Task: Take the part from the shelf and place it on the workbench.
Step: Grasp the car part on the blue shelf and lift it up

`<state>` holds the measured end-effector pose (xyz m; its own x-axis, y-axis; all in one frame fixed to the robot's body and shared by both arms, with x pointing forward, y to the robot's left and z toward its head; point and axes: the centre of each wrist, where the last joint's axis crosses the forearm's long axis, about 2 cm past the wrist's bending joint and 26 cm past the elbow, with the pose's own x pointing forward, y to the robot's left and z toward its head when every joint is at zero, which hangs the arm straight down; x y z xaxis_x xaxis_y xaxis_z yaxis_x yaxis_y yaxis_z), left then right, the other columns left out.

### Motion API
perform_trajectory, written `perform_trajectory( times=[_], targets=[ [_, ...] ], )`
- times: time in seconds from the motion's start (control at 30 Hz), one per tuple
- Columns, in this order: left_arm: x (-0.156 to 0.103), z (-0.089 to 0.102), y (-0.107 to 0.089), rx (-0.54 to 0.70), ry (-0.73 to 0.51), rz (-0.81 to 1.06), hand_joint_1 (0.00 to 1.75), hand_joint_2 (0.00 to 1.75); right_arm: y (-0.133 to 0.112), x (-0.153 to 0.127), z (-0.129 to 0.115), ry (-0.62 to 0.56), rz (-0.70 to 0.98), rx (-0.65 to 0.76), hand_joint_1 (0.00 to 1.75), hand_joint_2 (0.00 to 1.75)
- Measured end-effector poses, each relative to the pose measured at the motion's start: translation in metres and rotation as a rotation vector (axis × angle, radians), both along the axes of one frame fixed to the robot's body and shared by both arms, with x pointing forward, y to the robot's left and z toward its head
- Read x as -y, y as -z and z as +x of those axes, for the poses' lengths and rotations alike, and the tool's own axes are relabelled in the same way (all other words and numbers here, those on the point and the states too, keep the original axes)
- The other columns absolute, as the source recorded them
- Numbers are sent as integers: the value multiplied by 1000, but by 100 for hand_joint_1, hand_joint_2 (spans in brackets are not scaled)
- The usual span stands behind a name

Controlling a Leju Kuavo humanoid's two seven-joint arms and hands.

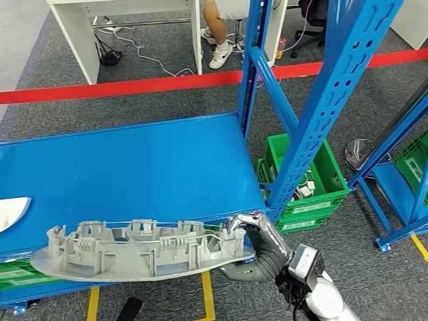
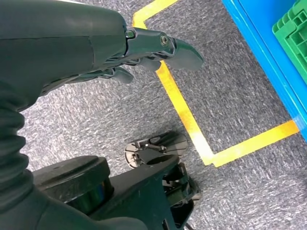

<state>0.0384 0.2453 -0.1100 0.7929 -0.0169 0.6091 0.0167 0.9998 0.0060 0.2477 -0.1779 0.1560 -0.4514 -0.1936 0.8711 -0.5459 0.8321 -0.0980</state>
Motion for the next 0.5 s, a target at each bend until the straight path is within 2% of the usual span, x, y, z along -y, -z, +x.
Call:
perform_trajectory(
  times=[0.23, 0.5],
  targets=[
    [3, 1, 0, -11, -5, -15, 0, 175, -4, 1, 2, -18, -11, 31, 175, 175],
    [7, 3, -1, -22, -5, -10, 0, 175, -8, -1, 6, 37, -111, 124, 175, 175]
  ],
)
